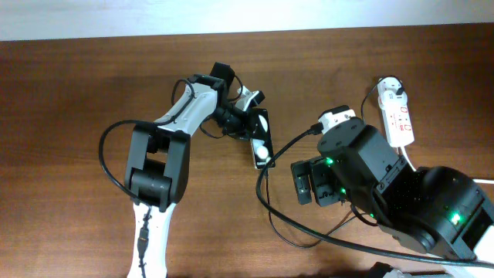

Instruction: Plug charger to phone and switch on socket

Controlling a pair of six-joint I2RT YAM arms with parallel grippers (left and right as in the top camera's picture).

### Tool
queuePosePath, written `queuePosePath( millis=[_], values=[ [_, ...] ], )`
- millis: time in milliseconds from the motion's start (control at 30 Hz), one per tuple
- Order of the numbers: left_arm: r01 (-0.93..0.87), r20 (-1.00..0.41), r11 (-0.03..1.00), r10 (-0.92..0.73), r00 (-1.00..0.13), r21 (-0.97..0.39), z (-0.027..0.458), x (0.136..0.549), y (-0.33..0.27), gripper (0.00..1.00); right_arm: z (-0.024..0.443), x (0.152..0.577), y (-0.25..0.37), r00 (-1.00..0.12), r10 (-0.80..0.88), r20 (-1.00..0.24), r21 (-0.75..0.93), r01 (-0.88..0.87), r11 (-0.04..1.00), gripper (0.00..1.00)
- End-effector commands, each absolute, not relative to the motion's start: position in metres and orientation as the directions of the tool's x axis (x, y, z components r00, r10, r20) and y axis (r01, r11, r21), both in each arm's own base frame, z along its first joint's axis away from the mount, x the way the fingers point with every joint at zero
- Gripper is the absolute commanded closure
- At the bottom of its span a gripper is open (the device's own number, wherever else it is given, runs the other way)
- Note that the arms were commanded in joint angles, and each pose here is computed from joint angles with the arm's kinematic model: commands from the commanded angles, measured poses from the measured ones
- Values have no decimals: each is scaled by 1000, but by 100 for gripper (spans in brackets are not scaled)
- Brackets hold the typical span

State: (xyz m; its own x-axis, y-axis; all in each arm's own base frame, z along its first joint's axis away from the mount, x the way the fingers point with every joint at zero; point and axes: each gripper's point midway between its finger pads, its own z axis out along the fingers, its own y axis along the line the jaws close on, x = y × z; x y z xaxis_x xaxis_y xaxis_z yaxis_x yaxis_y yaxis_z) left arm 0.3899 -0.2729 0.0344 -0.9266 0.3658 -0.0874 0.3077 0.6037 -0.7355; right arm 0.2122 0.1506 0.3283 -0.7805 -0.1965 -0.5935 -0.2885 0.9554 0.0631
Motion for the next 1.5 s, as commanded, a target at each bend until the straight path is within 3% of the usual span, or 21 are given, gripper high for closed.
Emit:
queuePosePath(
  millis=[0, 200, 300, 333, 367, 467, 567, 700, 800, 833, 867, 933, 1000, 1033, 1133, 1233, 1367, 1467],
  values=[
    [343, -112, 628, 378, -919, -698, 31, 396, -269, 70, 328, 216, 148, -779, -185, -599, 53, -270, 962, 1],
    [368, -104, 718, 384, -917, -591, 15, 403, -252, 42, 328, 215, 148, -779, -186, -599, 53, -270, 962, 1],
    [376, -101, 751, 386, -917, -543, 9, 406, -244, 37, 328, 215, 148, -779, -186, -599, 53, -270, 962, 1],
    [380, -99, 768, 388, -916, -516, 6, 408, -240, 30, 328, 216, 148, -779, -186, -599, 52, -269, 962, 1],
    [384, -96, 786, 389, -916, -485, 3, 410, -235, 0, 328, 216, 148, -779, -185, -599, 53, -270, 962, 1],
    [370, -83, 816, 374, -924, -444, 11, 413, -219, 1, 326, 215, 149, -785, -190, -590, 51, -271, 961, 1],
    [366, -102, 896, 351, -931, -252, 61, 421, -174, 1, 322, 218, 152, -791, -197, -579, 43, -271, 962, 1],
    [345, -263, 938, 337, -904, 17, 177, 408, -120, 1, 310, 226, 159, -810, -214, -546, 22, -269, 963, 1],
    [299, -434, 947, 319, -842, 115, 272, 369, -91, 1, 297, 234, 167, -828, -232, -510, -1, -269, 963, 1],
    [289, -474, 949, 313, -823, 126, 292, 357, -86, 1, 292, 238, 170, -834, -238, -497, -10, -269, 963, 11],
    [272, -528, 952, 304, -793, 140, 319, 335, -76, 1, 285, 243, 175, -841, -244, -483, -18, -269, 963, 36],
    [265, -578, 954, 295, -761, 138, 346, 302, -67, 1, 273, 250, 183, -853, -254, -456, -34, -269, 963, 70],
    [261, -604, 956, 289, -743, 137, 364, 263, -56, 1, 257, 259, 190, -891, -169, -421, -14, -179, 984, 88],
    [258, -618, 956, 287, -732, 137, 369, 252, -52, 1, 253, 262, 191, -899, -139, -415, -8, -149, 989, 91],
    [250, -668, 959, 275, -691, 136, 386, 225, -44, 1, 247, 279, 173, -917, 11, -400, 17, 5, 1000, 96],
    [233, -759, 964, 248, -602, 131, 410, 187, -33, 1, 242, 294, 103, -913, 216, -346, -15, 235, 972, 96],
    [209, -872, 971, 202, -445, 119, 438, 127, -16, 1, 238, 298, 0, -818, 490, -302, -56, 528, 847, 96],
    [196, -925, 975, 171, -340, 108, 447, 84, -3, 1, 239, 296, -56, -708, 633, -314, -46, 677, 734, 85]
  ],
)
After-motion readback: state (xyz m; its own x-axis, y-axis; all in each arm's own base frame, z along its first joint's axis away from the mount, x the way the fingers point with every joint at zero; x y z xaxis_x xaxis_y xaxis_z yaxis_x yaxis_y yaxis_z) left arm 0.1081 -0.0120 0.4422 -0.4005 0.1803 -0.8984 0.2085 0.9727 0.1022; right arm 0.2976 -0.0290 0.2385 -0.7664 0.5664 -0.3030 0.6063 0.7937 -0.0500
